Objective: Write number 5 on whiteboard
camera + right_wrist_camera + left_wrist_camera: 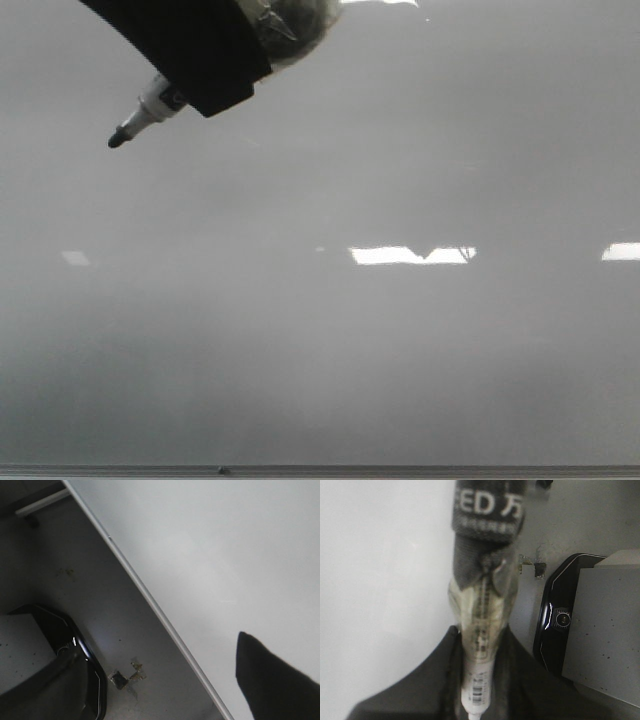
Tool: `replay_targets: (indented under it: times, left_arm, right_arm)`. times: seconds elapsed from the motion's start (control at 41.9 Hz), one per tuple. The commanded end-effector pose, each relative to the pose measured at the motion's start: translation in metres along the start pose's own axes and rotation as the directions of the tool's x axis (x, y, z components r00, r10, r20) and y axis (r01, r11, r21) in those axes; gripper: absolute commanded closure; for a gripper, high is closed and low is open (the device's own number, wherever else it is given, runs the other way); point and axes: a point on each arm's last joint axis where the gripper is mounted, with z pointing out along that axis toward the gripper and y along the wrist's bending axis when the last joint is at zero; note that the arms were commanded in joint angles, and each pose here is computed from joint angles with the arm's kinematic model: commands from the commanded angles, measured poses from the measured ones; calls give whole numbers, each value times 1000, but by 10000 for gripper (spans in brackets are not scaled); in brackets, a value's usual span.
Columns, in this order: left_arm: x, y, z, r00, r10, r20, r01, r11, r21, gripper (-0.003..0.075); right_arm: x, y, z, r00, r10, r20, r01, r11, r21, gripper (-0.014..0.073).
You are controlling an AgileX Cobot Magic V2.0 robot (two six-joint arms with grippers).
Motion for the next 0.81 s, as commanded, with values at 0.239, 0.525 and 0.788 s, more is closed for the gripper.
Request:
replay_targets:
  times: [0.239,0.525,0.788]
  left_arm:
    - [-11,-2,-20,991,80,111,-74,996,-56,741]
    - [-12,-2,-20,986,119,115,-112,992,-66,741]
    - [-12,-1,-20,986,119,120,-111,991,-71,741]
  right_arm:
    - [-44,11,6,975,-193,115,202,976,-78,-26]
    - [-84,20,18,934,-255,249,301,939,-166,-26]
    - [-107,22,28,922,-241,304,313,925,-216,-19]
